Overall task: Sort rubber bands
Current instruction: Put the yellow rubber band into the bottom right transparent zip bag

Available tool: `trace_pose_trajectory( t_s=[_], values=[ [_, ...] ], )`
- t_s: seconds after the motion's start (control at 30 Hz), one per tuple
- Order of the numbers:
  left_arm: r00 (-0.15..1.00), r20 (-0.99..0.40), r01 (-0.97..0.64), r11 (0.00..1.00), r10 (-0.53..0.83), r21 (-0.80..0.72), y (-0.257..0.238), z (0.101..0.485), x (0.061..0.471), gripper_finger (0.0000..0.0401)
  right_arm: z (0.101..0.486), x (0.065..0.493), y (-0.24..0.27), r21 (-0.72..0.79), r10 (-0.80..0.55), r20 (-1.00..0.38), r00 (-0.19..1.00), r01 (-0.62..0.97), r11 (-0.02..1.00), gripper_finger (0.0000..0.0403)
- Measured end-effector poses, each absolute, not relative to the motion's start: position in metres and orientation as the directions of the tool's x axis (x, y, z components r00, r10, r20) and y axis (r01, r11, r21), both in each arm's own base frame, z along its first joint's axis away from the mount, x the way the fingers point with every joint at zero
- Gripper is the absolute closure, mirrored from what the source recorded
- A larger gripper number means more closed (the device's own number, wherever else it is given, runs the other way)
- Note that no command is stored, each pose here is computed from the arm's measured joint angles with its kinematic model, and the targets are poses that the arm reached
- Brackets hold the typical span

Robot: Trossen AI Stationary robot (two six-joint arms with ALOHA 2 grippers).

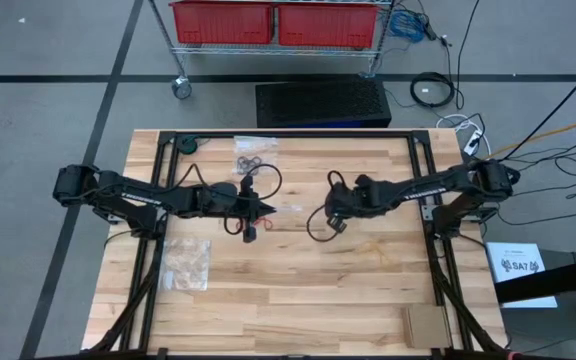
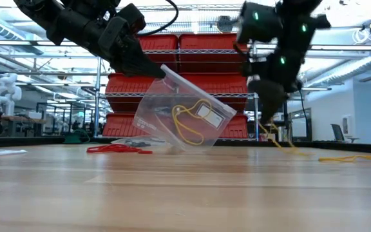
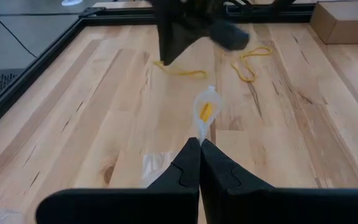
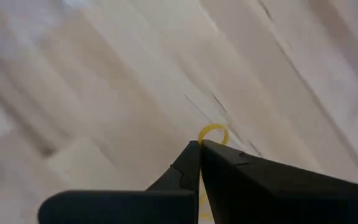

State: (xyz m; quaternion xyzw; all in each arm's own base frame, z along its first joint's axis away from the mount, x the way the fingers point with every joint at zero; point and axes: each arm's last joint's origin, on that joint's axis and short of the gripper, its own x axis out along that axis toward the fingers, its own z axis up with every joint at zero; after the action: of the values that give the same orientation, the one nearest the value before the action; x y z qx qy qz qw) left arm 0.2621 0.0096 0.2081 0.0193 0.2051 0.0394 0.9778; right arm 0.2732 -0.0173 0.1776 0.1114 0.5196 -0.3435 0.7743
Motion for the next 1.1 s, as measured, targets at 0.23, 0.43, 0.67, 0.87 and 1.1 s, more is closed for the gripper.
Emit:
trace_pose_trajectory(
  t_s=[0.23, 0.43, 0.67, 0.87, 1.1],
  values=[
    [0.908, -0.41, -0.069, 0.996, 0.085, 0.054, 0.01, 0.207, 0.262, 0.0399, 0.142, 0.246, -0.011, -0.106, -0.372, -0.903, 0.216, 0.726, 0.679, 0.0403],
    [0.91, -0.405, -0.068, 0.996, 0.086, 0.059, 0.01, 0.208, 0.262, 0.0399, 0.152, 0.244, 0.012, 0.002, -0.294, -0.9, 0.321, 0.679, 0.734, 0.0403],
    [0.912, -0.401, -0.068, 0.996, 0.086, 0.058, 0.01, 0.208, 0.262, 0.0399, 0.159, 0.245, 0.019, 0.103, -0.228, -0.895, 0.384, 0.675, 0.731, 0.0394],
    [0.911, -0.402, -0.068, 0.996, 0.086, 0.058, 0.01, 0.208, 0.262, 0.0399, 0.158, 0.245, 0.02, 0.175, -0.146, -0.913, 0.382, 0.688, 0.705, 0.0331],
    [0.911, -0.402, -0.068, 0.996, 0.086, 0.058, 0.01, 0.208, 0.262, 0.0399, 0.157, 0.243, 0.021, 0.202, -0.115, -0.928, 0.354, 0.739, 0.643, 0.0235]
  ],
)
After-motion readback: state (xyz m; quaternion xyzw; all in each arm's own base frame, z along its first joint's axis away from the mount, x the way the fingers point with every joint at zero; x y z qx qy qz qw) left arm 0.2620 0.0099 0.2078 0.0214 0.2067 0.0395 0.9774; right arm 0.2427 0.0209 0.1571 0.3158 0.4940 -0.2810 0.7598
